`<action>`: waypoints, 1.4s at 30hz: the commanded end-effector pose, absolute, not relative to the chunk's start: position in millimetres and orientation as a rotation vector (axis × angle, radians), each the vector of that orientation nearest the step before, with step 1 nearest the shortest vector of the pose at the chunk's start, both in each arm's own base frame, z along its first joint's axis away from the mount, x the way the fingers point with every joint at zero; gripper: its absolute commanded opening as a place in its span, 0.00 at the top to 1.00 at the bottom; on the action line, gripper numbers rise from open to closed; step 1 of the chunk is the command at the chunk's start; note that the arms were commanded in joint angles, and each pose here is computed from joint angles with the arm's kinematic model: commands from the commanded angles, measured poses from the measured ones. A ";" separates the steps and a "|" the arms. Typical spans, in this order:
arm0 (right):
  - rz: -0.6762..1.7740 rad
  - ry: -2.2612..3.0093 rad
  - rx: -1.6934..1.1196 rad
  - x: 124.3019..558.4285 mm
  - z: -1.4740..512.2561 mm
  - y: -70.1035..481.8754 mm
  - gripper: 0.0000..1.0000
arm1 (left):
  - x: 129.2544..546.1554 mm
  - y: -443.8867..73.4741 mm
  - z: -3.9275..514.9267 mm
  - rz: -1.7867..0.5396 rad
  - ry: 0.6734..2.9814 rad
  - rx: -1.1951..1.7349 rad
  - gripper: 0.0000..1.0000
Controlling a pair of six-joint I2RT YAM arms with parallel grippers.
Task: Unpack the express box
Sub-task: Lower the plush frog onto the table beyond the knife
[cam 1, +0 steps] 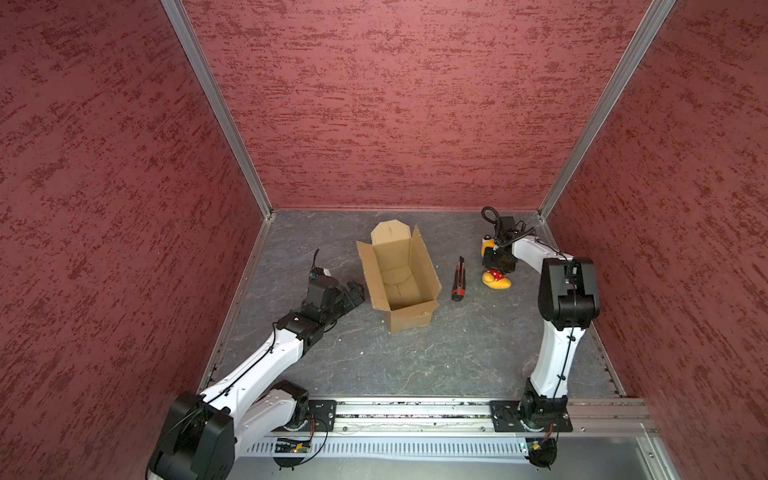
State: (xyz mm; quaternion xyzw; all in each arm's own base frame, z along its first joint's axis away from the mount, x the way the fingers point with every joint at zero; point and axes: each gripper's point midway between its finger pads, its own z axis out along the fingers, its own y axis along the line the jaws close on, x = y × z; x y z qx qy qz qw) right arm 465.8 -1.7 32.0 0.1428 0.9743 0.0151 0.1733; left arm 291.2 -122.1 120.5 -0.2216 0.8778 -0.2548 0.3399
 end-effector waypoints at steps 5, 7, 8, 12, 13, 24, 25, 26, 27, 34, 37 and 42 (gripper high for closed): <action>0.057 2.787 0.407 464.5 17.9 -1.7 0.53 | 289.0 -119.8 117.1 -0.651 2.294 -0.576 0.00; 0.051 2.790 0.407 464.1 17.3 -2.1 0.50 | 288.9 -119.7 116.3 -0.649 2.296 -0.576 0.00; 0.052 2.791 0.408 463.8 16.9 -2.3 0.49 | 288.7 -119.7 116.0 -0.650 2.296 -0.576 0.00; 0.046 2.791 0.409 463.8 17.5 -3.1 0.41 | 289.1 -119.8 115.7 -0.649 2.297 -0.577 0.00; 0.043 2.794 0.407 463.7 17.6 -3.0 0.40 | 289.2 -119.9 115.9 -0.650 2.296 -0.577 0.00; 0.023 2.789 0.401 461.6 26.4 -5.5 0.31 | 288.7 -119.8 114.9 -0.651 2.296 -0.577 0.00; 0.021 2.788 0.401 461.5 27.2 -5.7 0.30 | 288.8 -119.7 115.4 -0.650 2.294 -0.575 0.00; 0.024 2.784 0.401 461.6 29.7 -5.5 0.30 | 288.3 -119.5 115.0 -0.650 2.296 -0.575 0.00; 0.022 2.783 0.400 461.5 30.8 -5.6 0.29 | 288.2 -119.3 115.1 -0.649 2.295 -0.576 0.00; 0.027 2.772 0.404 461.5 41.2 -5.7 0.25 | 287.4 -119.0 115.4 -0.652 2.288 -0.575 0.00; 0.027 2.766 0.403 461.1 47.2 -5.6 0.23 | 286.8 -119.0 115.5 -0.658 2.285 -0.574 0.00; 0.020 2.754 0.401 459.7 56.6 -6.7 0.20 | 286.4 -118.6 116.5 -0.663 2.278 -0.573 0.00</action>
